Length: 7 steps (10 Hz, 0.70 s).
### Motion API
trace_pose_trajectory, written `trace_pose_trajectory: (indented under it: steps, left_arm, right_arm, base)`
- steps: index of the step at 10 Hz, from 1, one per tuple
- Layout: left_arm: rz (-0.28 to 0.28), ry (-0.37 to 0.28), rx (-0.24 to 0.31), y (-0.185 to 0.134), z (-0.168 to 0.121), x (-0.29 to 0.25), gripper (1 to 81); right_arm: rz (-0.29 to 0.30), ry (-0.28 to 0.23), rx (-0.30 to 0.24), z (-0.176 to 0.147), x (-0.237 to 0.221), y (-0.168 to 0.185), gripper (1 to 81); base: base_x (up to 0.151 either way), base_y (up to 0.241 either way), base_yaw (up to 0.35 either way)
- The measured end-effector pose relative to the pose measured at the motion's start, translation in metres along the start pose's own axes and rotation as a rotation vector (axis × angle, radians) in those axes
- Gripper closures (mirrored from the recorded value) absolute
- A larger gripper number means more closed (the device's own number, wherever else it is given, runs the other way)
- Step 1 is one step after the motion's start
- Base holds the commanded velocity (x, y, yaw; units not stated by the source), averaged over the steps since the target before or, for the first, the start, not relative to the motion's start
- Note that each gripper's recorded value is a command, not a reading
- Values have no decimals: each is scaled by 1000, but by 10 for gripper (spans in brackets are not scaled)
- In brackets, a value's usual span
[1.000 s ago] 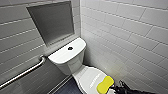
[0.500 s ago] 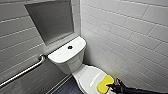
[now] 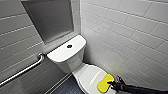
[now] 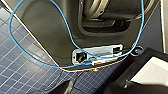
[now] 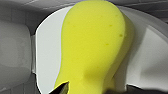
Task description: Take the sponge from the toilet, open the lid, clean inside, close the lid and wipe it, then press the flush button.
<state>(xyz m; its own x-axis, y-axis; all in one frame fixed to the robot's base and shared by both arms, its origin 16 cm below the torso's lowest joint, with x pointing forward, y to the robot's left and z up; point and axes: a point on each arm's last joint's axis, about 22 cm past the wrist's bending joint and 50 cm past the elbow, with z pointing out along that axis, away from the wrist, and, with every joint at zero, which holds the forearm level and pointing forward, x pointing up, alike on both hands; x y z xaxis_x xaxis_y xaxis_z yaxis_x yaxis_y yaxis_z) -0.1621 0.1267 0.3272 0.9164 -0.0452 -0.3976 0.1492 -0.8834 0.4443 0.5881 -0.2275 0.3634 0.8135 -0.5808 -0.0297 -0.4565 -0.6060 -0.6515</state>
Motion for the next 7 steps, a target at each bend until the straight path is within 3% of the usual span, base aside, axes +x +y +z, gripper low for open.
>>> trace_pose_trajectory:
  steps: [7]
  left_arm:
    - [-3, -4, 8, -5, -1, -2, 10]
  right_arm:
    - [10, 16, -24, 27, 0, 2, 10]
  base:
    - [0, 0, 0]
